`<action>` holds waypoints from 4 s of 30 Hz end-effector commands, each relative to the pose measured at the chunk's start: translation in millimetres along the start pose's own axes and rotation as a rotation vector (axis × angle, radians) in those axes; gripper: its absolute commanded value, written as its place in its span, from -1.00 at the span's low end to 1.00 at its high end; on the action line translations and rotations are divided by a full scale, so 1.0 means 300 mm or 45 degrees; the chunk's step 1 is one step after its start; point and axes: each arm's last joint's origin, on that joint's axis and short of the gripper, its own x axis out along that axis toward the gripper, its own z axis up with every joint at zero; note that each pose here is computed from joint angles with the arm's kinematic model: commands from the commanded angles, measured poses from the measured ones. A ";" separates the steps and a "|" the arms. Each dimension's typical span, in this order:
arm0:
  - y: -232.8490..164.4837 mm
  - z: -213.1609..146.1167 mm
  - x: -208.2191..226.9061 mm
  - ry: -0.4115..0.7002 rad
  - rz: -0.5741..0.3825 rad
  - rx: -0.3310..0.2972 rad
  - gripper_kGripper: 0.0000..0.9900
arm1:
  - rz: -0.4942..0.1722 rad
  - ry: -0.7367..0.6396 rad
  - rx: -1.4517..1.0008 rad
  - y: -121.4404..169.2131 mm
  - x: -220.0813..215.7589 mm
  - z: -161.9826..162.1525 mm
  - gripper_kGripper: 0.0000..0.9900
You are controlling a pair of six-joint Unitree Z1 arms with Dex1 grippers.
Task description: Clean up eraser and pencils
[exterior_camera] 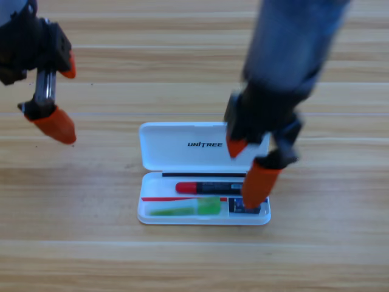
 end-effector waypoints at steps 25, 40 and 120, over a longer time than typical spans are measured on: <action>0.360 -0.001 0.308 -0.250 0.158 -0.257 0.65 | -0.171 -0.570 0.228 0.286 -0.194 -0.318 0.91; 0.405 0.010 0.430 -0.256 0.202 -0.191 -1.00 | -0.167 -0.596 0.223 0.296 -0.208 -0.321 0.91; 0.089 0.156 0.581 -0.266 -0.268 0.022 -1.00 | -0.131 -0.593 0.244 0.286 -0.192 -0.312 0.91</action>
